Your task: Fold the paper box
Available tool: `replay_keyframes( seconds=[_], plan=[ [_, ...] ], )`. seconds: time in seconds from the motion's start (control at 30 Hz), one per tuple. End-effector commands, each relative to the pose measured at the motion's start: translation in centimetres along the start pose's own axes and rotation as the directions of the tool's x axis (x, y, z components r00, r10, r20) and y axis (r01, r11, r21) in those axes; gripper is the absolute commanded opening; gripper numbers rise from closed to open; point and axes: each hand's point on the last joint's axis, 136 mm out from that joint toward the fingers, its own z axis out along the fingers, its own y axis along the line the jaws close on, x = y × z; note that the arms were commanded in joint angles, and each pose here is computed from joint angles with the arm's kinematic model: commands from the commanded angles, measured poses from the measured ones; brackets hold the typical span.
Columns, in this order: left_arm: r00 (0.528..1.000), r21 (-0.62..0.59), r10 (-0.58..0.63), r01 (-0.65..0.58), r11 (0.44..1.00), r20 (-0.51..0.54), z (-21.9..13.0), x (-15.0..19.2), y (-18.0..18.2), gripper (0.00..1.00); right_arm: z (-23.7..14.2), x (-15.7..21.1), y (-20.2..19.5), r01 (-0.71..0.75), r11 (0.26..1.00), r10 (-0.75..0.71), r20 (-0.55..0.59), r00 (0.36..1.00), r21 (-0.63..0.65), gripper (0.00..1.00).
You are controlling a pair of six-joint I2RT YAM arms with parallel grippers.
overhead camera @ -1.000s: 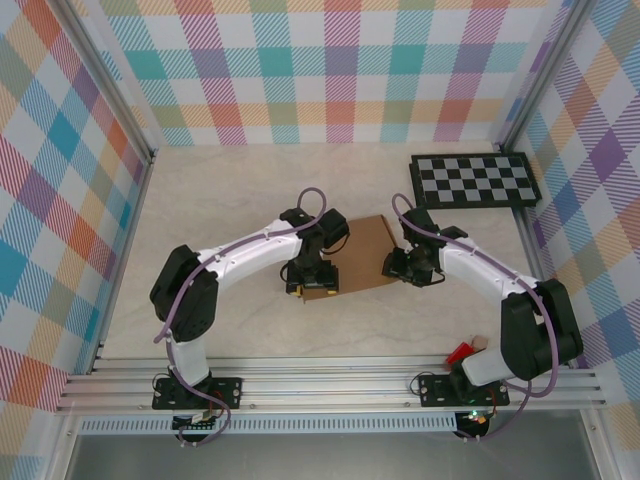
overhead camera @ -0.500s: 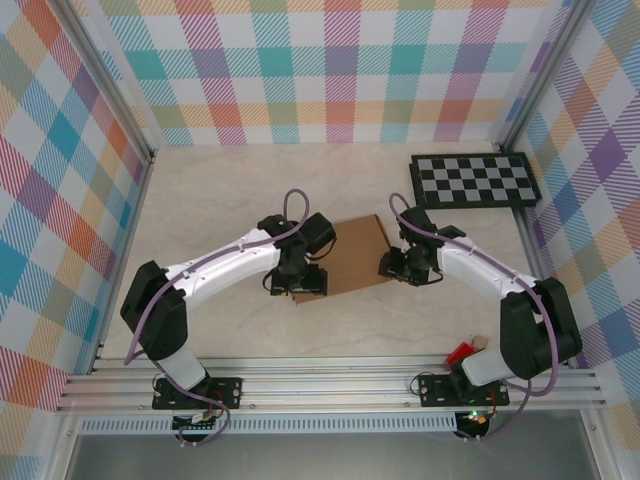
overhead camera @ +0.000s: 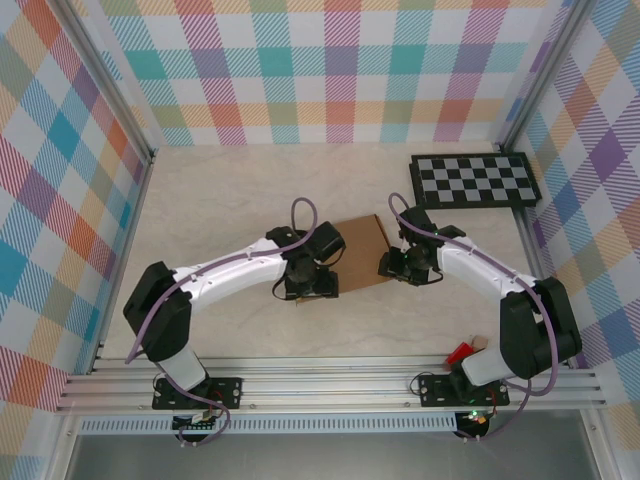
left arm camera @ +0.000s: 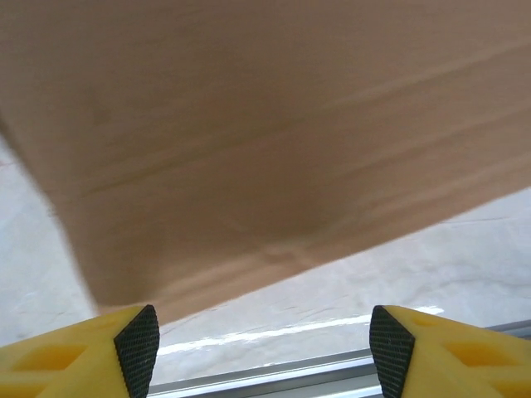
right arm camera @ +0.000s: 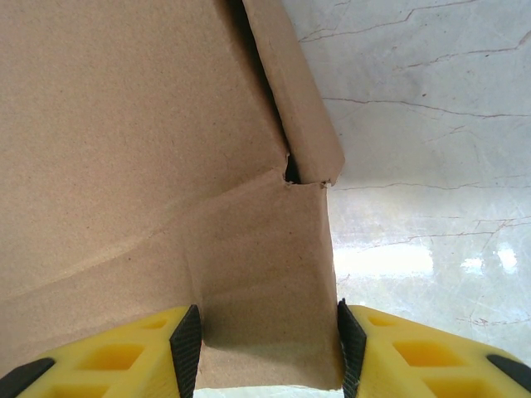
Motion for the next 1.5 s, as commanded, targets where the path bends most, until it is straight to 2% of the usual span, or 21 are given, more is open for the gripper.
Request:
replay_keyframes(
  seconds=[0.0, 0.1, 0.2, 0.4, 0.6, 0.77, 1.07, 1.3, 1.47],
  plan=[
    [0.999, -0.045, 0.033, -0.034, 0.998, -0.012, 0.8, 0.3, -0.5, 0.69, 0.3, 0.1, 0.5, 0.014, 1.0, -0.014, -0.015, 1.0, -0.015, 0.48],
    [0.998, -0.11, 0.068, -0.069, 0.992, -0.01, 0.9, 0.2, 0.7, 0.69, 0.3, 0.1, 0.5, 0.017, 1.0, -0.017, -0.015, 1.0, -0.017, 0.49],
    [0.994, -0.156, 0.109, -0.104, 0.982, 0.025, -0.8, -0.5, 1.4, 0.69, 0.3, 0.2, 0.4, 0.022, 1.0, -0.022, -0.018, 1.0, -0.014, 0.48],
    [0.987, -0.161, 0.119, -0.101, 0.982, 0.106, -4.2, -1.4, 1.9, 0.74, 0.6, 0.3, 0.3, 0.019, 1.0, -0.019, -0.022, 1.0, -0.01, 0.49],
    [0.995, -0.16, 0.066, -0.053, 0.986, 0.075, -1.6, -0.7, 4.4, 0.74, 0.5, 0.2, 0.4, 0.025, 1.0, -0.026, -0.022, 0.999, -0.012, 0.49],
    [0.998, -0.086, 0.028, -0.024, 0.996, 0.047, -0.2, -0.3, 3.1, 0.68, 0.4, 0.2, 0.3, 0.031, 1.0, -0.031, -0.021, 0.999, -0.005, 0.49],
    [0.999, -0.132, 0.033, -0.03, 0.991, 0.021, 2.0, -0.5, 3.2, 0.65, 0.5, 0.2, 0.4, 0.027, 1.0, -0.027, -0.024, 0.999, -0.012, 0.49],
    [0.995, -0.192, 0.082, -0.07, 0.979, 0.055, 0.3, -1.4, 3.9, 0.67, 0.7, 0.4, 0.3, 0.028, 1.0, -0.028, -0.028, 0.999, -0.01, 0.48],
    [0.992, -0.207, 0.08, -0.058, 0.977, 0.099, -1.6, -1.6, 4.7, 0.72, 0.8, 0.4, 0.2, 0.022, 1.0, -0.023, -0.031, 0.999, -0.012, 0.49]
  ],
)
